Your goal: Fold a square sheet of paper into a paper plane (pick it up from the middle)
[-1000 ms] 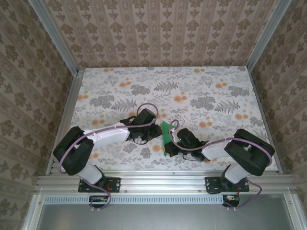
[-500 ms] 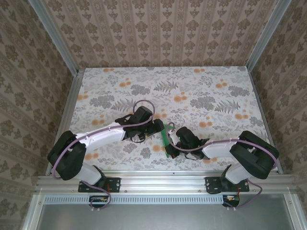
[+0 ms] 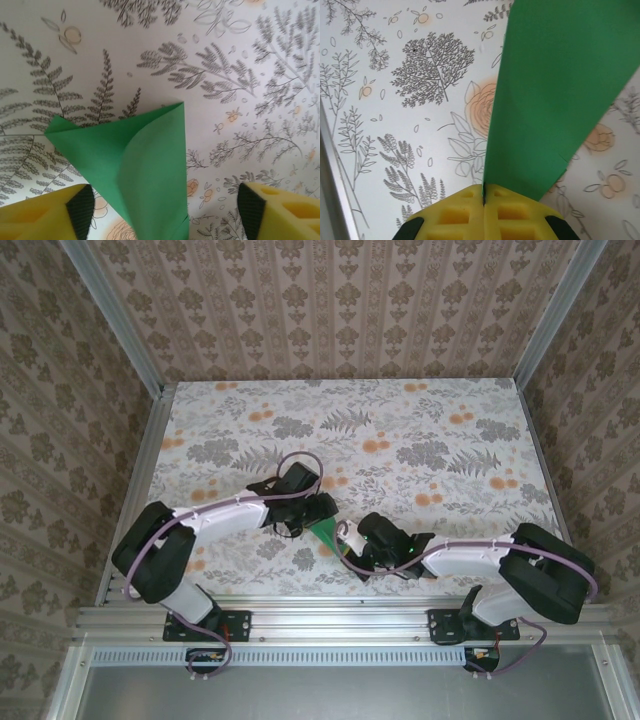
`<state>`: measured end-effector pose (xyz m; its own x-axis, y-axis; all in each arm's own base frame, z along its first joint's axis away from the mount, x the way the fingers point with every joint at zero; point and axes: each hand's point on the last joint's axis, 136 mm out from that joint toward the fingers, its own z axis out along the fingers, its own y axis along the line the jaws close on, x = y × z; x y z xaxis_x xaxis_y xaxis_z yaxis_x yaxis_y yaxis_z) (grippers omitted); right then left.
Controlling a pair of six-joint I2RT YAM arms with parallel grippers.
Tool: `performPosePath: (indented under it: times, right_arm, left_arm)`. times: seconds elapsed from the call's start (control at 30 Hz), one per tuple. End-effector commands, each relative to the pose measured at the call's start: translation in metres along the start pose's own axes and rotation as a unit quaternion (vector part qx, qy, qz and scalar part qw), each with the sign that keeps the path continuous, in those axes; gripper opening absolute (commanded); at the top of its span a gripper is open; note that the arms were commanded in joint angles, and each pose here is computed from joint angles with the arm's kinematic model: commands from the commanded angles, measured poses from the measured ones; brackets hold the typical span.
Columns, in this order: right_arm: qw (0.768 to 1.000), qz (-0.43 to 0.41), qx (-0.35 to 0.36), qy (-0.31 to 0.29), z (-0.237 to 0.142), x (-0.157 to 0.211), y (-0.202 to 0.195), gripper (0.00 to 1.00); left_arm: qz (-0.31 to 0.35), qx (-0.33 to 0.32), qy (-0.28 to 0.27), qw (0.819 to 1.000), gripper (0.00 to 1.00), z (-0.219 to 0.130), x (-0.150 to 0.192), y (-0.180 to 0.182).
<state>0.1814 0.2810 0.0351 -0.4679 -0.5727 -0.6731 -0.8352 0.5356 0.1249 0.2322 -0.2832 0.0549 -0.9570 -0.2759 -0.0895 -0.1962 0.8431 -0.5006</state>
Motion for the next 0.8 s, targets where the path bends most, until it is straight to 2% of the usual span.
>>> performPosePath:
  times: [0.0, 0.17, 0.3, 0.57, 0.77]
  right_arm:
    - [0.999, -0.032, 0.031, 0.006, -0.004, 0.004, -0.008, 0.0]
    - [0.998, -0.045, 0.052, 0.015, -0.003, 0.006, -0.014, 0.01]
    - [0.996, -0.048, 0.065, 0.022, -0.002, 0.008, -0.017, 0.04]
    - [0.995, -0.043, 0.081, 0.026, -0.004, 0.005, -0.015, 0.15]
    - [0.992, -0.06, 0.107, 0.005, -0.006, -0.007, -0.014, 0.23]
  left_arm:
    - [-0.012, -0.007, 0.026, 1.0, 0.71, 0.006, 0.009, -0.001]
    - [-0.014, -0.018, 0.034, 0.999, 0.52, 0.01, 0.017, 0.002]
    - [-0.013, -0.025, 0.033, 0.999, 0.45, 0.009, 0.018, 0.003]
    - [-0.019, -0.038, 0.029, 0.999, 0.05, 0.011, 0.016, 0.007]
    - [-0.022, -0.041, 0.028, 0.999, 0.01, 0.012, 0.015, 0.007]
